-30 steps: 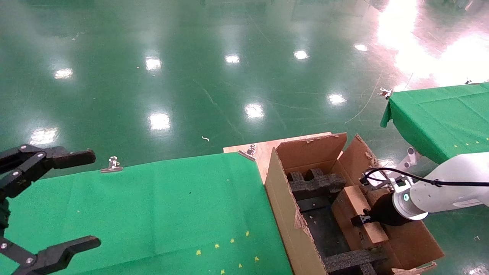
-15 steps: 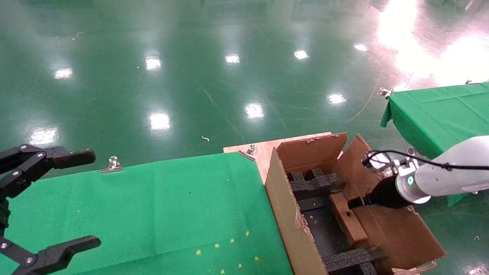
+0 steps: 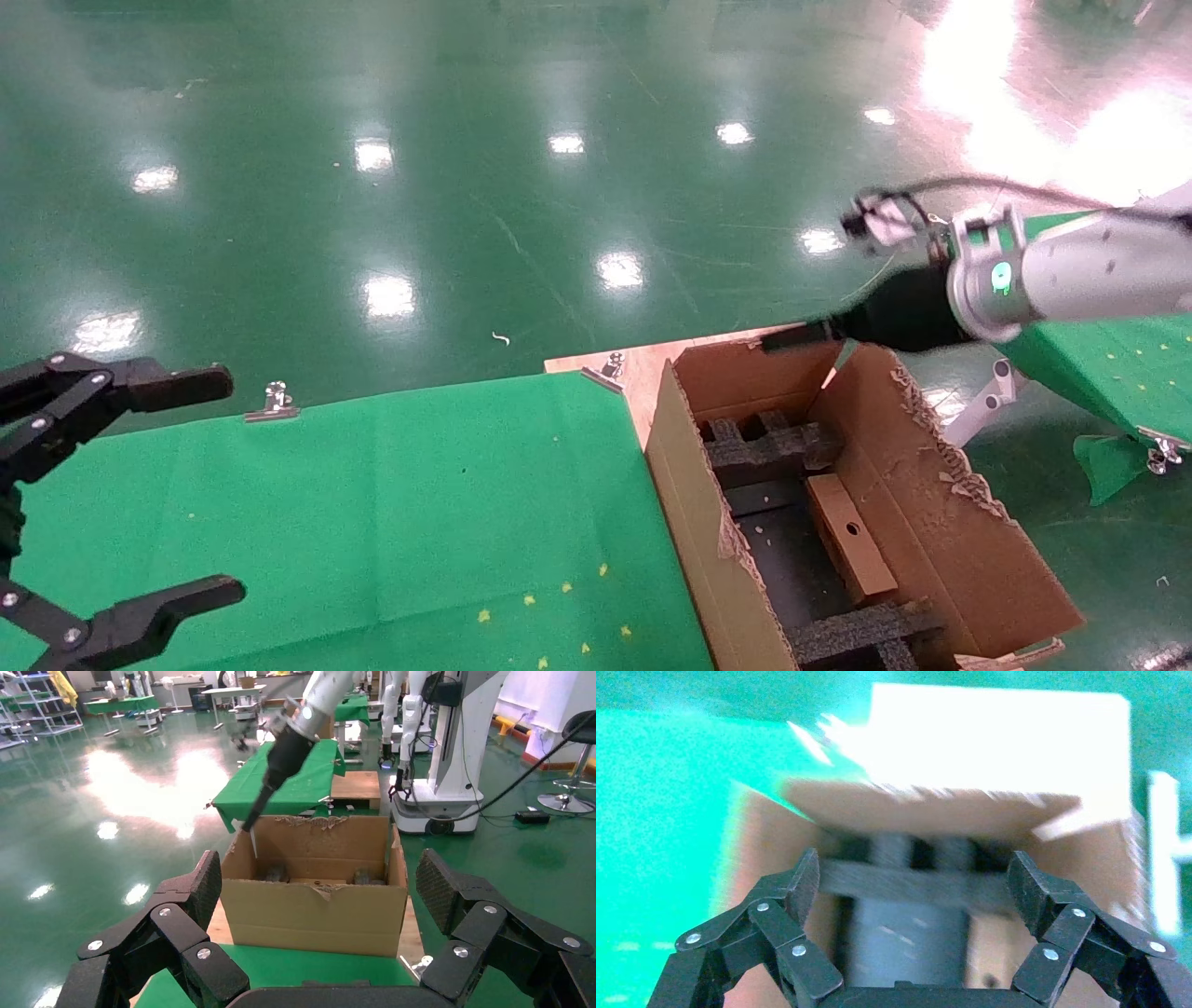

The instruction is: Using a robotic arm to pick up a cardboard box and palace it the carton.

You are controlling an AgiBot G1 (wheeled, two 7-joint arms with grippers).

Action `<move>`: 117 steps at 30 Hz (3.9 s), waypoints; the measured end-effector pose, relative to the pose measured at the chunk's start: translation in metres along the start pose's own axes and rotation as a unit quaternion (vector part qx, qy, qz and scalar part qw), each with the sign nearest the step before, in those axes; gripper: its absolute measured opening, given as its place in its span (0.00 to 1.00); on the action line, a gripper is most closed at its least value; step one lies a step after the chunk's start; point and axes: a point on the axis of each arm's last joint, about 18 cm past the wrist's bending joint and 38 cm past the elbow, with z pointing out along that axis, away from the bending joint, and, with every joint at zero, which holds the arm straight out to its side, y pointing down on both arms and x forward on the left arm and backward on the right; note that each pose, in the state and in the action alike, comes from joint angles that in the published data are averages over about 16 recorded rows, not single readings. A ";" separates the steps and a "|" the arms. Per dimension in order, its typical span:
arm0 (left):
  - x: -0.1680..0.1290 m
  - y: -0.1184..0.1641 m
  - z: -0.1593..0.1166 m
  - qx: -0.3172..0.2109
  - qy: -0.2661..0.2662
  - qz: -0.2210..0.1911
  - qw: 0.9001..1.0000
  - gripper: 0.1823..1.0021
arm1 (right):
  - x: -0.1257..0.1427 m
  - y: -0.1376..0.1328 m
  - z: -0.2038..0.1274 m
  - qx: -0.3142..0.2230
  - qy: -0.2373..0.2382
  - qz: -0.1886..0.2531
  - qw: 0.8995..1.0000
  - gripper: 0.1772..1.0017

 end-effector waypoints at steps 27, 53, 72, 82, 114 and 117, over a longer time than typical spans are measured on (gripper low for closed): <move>0.000 0.000 0.000 0.000 0.000 0.000 1.000 1.00 | -0.087 -0.011 -0.028 0.033 -0.208 -0.078 0.974 1.00; 0.000 0.000 0.000 0.000 0.000 0.000 1.000 1.00 | -0.153 0.034 -0.052 0.143 -0.407 -0.242 0.869 1.00; 0.000 0.000 0.000 0.000 0.000 0.000 1.000 1.00 | -0.164 0.067 -0.094 0.285 -0.468 -0.344 0.763 1.00; 0.000 0.000 0.000 0.000 0.000 0.000 1.000 1.00 | -0.163 0.078 -0.109 0.330 -0.471 -0.371 0.729 1.00; 0.000 0.000 0.000 0.000 -0.001 0.000 1.000 1.00 | -0.163 0.076 -0.106 0.324 -0.470 -0.368 0.734 1.00; 0.000 0.000 0.000 0.000 -0.001 0.000 1.000 1.00 | -0.163 0.076 -0.106 0.324 -0.470 -0.368 0.734 1.00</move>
